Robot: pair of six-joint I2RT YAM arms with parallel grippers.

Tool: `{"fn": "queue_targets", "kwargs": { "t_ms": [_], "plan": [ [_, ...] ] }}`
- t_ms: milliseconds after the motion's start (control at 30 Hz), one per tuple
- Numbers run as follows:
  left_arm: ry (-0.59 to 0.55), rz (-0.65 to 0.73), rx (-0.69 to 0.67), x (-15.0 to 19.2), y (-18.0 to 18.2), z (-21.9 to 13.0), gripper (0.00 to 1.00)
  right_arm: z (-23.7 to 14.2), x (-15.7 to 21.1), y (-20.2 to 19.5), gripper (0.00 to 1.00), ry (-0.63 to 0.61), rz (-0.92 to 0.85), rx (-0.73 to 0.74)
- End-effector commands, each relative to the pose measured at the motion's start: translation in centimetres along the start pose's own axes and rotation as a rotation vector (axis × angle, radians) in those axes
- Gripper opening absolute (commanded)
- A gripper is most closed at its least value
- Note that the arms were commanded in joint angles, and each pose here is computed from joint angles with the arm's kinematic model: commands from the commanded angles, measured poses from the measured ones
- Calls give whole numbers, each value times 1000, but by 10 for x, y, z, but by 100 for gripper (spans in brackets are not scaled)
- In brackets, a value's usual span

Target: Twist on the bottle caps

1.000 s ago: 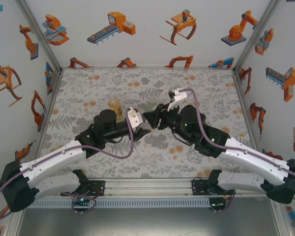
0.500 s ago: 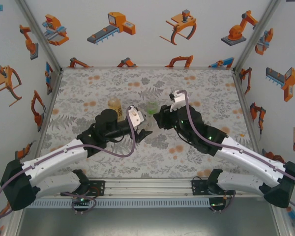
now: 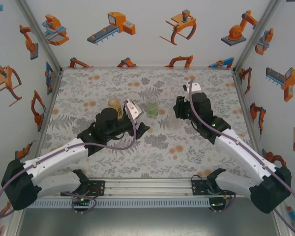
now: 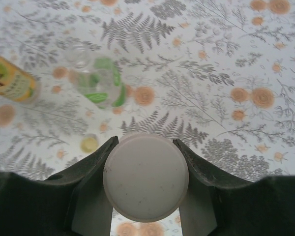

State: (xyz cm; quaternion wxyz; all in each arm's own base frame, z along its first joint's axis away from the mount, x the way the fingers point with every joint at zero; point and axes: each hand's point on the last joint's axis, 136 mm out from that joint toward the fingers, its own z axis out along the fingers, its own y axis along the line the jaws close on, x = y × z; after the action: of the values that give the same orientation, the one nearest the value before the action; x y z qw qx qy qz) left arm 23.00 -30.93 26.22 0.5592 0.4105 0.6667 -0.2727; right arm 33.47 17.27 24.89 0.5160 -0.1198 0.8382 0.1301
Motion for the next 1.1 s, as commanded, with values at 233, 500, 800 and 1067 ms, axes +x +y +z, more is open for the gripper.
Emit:
{"fn": "queue_targets", "kwargs": {
  "t_ms": [233,500,800,1067],
  "plan": [
    [-60,-157,-167,-9,38,-20,73,59,-13,-48,21,-4,-40,-2],
    [-45,-261,-236,-9,55,-39,76,88,-25,-75,19,-29,-78,42],
    [-63,-243,-247,-23,60,-49,76,107,-40,-84,19,-55,-117,70],
    [-57,-233,-244,-22,64,-48,79,117,-31,-87,28,-26,-99,67]
  ]
}}
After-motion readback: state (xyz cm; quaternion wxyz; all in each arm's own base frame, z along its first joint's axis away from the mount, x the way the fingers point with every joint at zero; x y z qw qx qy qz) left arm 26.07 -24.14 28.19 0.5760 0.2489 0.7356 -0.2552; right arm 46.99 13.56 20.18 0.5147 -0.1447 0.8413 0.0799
